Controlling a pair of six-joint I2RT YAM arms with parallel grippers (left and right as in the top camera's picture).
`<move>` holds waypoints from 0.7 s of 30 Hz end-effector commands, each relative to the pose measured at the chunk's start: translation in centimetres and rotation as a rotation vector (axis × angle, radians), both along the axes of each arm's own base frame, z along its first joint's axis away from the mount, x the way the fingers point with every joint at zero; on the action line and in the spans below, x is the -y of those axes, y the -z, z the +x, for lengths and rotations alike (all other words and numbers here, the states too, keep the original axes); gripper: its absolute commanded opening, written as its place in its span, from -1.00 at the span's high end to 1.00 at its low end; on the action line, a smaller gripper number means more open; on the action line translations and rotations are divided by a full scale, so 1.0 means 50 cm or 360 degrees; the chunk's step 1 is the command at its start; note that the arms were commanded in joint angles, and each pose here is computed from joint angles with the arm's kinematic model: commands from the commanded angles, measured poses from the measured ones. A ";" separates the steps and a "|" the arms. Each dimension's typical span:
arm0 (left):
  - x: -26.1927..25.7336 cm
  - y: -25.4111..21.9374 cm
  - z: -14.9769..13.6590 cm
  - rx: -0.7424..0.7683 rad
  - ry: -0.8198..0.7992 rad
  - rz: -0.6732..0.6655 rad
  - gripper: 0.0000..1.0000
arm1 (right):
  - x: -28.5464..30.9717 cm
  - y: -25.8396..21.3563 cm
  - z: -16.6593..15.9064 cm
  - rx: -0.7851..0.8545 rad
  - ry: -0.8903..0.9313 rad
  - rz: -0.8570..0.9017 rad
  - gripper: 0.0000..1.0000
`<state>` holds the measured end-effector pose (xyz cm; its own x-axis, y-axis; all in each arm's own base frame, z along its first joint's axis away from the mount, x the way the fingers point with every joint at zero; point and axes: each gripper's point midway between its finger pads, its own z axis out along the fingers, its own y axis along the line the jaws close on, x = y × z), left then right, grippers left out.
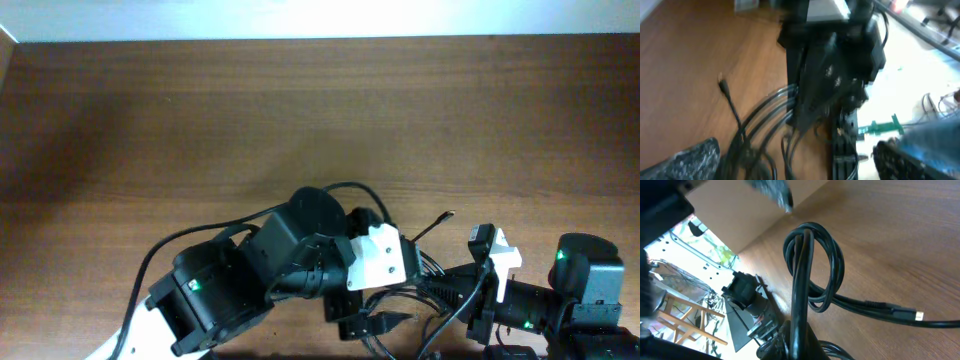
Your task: Untangle cables
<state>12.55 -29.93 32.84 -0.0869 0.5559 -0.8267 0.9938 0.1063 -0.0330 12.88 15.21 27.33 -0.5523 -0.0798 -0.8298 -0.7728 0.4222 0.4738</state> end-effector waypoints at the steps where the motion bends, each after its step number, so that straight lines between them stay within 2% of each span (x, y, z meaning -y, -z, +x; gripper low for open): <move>1: -0.034 0.021 0.026 0.0047 -0.0169 0.0145 -0.98 | -0.002 -0.012 -0.002 0.0007 -0.0008 0.0036 0.92; 4: -0.062 0.046 0.045 0.0018 -0.0329 0.0264 -0.99 | -0.001 -0.031 0.015 -0.0065 0.0055 0.0105 0.92; 6: -0.067 0.052 0.042 -0.0002 -0.0336 0.0287 -0.98 | -0.002 -0.044 0.023 -0.0112 0.0081 0.0158 0.92; 8: -0.069 0.054 0.040 -0.0012 -0.0341 0.0296 -0.98 | -0.001 -0.078 0.046 -0.0266 0.0172 0.0298 0.92; 11: -0.100 0.059 0.092 0.0001 -0.0677 0.0348 -0.98 | -0.001 -0.088 0.049 -0.0361 0.0199 0.0358 0.92; 14: -0.113 0.059 0.111 0.0026 -0.0795 0.0363 -0.98 | -0.012 -0.120 0.033 -0.0330 0.0073 0.0431 0.92; 17: -0.105 0.047 0.120 0.0047 -0.0815 0.0313 -1.00 | -0.022 -0.162 0.008 -0.0246 -0.0109 0.0491 0.92; 18: -0.096 0.040 0.119 0.0046 -0.0793 0.0278 -0.94 | -0.022 -0.162 0.008 -0.0246 -0.0109 0.0491 0.92; 20: -0.055 0.015 0.097 0.0043 -0.0590 0.0148 -0.84 | -0.022 -0.163 0.009 -0.0235 -0.0110 0.0490 0.92; 21: -0.053 0.012 0.098 0.0048 -0.0589 0.0136 -0.73 | -0.022 -0.163 0.009 -0.0235 -0.0110 0.0490 0.92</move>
